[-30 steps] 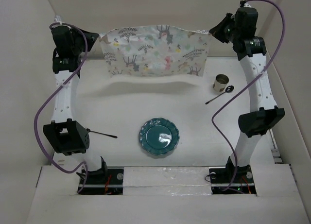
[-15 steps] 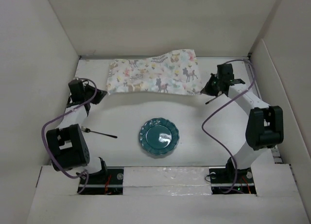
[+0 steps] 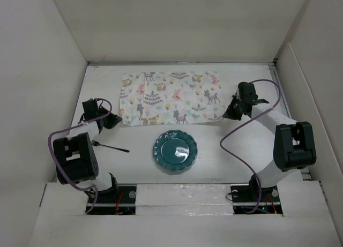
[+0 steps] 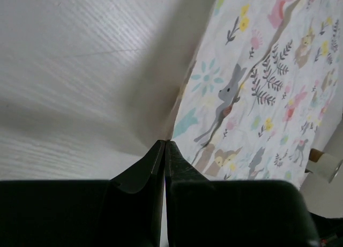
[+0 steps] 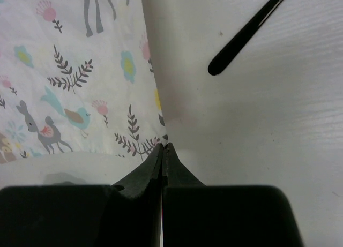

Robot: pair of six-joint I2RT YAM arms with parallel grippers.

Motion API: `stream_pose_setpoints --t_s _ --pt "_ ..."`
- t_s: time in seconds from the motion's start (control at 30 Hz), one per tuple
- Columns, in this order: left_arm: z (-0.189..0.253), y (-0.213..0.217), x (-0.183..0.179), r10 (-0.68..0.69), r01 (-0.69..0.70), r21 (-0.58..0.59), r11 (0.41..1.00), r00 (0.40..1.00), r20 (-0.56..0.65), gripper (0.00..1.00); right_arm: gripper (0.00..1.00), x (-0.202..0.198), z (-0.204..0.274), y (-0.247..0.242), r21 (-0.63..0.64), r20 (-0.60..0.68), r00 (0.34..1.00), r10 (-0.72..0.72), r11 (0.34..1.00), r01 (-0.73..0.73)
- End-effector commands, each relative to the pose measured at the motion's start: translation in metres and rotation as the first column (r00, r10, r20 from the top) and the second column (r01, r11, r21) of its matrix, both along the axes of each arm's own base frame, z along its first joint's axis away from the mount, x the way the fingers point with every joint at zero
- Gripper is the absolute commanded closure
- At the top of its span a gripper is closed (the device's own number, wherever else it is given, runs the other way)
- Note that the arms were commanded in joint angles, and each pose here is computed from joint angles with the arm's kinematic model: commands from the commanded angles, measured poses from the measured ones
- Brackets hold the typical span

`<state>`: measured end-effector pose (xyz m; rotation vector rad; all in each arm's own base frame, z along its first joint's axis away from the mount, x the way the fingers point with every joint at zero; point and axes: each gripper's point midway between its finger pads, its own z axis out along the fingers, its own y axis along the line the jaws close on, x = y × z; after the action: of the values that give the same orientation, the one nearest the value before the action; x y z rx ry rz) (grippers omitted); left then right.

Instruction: Set the dinner table for one person

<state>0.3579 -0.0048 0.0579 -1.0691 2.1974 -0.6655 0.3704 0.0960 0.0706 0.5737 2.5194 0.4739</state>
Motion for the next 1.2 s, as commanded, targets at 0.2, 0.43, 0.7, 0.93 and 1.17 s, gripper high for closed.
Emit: stream_pose_setpoints --t_s 0.2,0.43,0.7,0.93,1.17 --pt "-0.013 0.006 -0.041 -0.022 0.032 0.103 0.994 0.995 -0.102 1.00 1.00 -0.027 -0.001 -0.018 -0.024 0.008 1.000 -0.009 1.000 0.009" --pt "-0.015 0.008 -0.061 -0.024 0.042 0.138 0.990 0.991 -0.132 1.00 1.00 -0.043 -0.005 -0.026 -0.025 -0.018 1.000 -0.019 1.000 0.019" --pt "-0.023 0.006 -0.079 -0.035 0.061 0.146 0.987 0.985 -0.171 1.00 1.00 -0.055 -0.012 -0.026 -0.027 -0.050 0.999 -0.008 1.000 0.007" --pt "-0.015 0.008 -0.075 -0.038 0.064 0.160 0.985 0.987 -0.158 0.98 1.00 -0.069 -0.014 -0.027 -0.028 -0.068 0.998 -0.012 1.000 0.010" --pt "-0.005 0.009 -0.073 -0.045 0.070 0.171 0.983 0.989 -0.143 0.86 0.93 -0.074 -0.012 -0.029 -0.035 -0.078 0.997 -0.026 0.999 0.023"
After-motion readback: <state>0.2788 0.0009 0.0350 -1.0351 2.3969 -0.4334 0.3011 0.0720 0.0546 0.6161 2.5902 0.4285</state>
